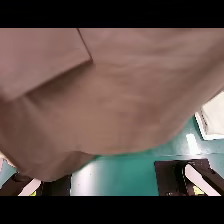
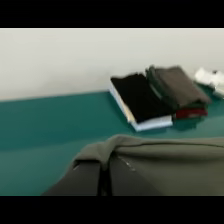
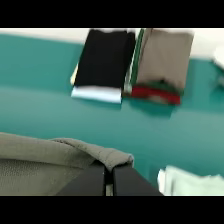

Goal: Fold the shirts.

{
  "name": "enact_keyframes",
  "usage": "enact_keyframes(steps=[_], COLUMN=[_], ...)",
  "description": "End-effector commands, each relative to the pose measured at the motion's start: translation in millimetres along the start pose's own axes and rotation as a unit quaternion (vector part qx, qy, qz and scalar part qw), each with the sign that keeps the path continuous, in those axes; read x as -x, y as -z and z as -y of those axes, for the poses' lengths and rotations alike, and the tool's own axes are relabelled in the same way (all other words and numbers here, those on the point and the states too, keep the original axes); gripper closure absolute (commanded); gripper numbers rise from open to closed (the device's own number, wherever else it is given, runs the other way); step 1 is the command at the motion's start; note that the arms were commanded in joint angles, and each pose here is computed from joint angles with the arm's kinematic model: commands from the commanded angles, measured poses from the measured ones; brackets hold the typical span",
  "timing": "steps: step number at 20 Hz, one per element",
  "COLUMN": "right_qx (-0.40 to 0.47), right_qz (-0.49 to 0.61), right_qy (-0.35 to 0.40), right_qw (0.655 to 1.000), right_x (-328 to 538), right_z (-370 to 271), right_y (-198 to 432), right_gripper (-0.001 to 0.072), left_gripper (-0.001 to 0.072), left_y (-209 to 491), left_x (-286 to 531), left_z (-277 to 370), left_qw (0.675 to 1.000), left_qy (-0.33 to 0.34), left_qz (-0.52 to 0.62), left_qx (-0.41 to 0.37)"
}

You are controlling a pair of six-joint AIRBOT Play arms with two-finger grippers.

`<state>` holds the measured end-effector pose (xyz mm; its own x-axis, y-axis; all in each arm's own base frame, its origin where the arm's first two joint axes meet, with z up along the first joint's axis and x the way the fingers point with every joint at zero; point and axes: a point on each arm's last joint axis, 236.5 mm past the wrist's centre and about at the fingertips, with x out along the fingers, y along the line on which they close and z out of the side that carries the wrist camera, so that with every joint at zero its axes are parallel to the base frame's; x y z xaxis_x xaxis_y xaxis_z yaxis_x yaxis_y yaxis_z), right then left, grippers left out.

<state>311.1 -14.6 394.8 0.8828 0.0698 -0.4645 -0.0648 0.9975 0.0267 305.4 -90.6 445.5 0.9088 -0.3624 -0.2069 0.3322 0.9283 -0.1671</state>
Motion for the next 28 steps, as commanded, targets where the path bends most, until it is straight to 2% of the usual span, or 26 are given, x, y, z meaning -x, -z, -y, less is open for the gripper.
enact_keyframes(steps=[1,5,8,11,13,15,18,23,28], right_qx=[-0.036,-0.076,-0.108,-0.123,-0.123,-0.114,-0.095,-0.095,-0.113], right_qz=[-0.149,-0.316,-0.388,-0.402,-0.388,-0.367,-0.363,-0.404,-0.422], right_qy=[-0.025,-0.064,-0.074,-0.073,-0.081,-0.078,-0.075,-0.047,-0.044], right_qw=[0.988,0.944,0.912,0.904,0.910,0.920,0.924,0.909,0.899], right_x=[-93.8,-208.5,-262.7,-298.1,-307.8,-306.8,-290.6,-267.0,-258.0], right_z=[15.6,12.3,17.1,23.8,23.7,26.4,26.7,29.6,21.5], right_y=[69.3,188.6,252.4,263.4,247.1,227.7,223.1,283.3,330.6], right_gripper=[0.0692,0.0692,0.0692,0.0692,0.0692,0.0692,0.0692,0.0692,0.0687], left_gripper=[0.0675,0.0675,0.0675,0.0675,0.0675,0.0675,0.0674,0.0675,0.0674], left_y=[119.3,272.3,346.8,352.7,335.8,325.1,349.7,420.8,461.4], left_x=[-100.8,-188.0,-231.1,-265.5,-272.6,-265.1,-234.6,-203.7,-186.0], left_z=[-40.0,-83.5,-108.2,-125.6,-135.2,-137.5,-130.0,-115.5,-109.1], left_qw=[0.980,0.928,0.904,0.920,0.930,0.926,0.893,0.843,0.817], left_qy=[-0.005,-0.013,-0.020,-0.030,-0.039,-0.035,-0.018,-0.003,-0.003], left_qz=[-0.192,-0.360,-0.414,-0.379,-0.355,-0.364,-0.440,-0.522,-0.556], left_qx=[0.053,0.099,0.108,0.097,0.091,0.091,0.092,0.130,0.156])
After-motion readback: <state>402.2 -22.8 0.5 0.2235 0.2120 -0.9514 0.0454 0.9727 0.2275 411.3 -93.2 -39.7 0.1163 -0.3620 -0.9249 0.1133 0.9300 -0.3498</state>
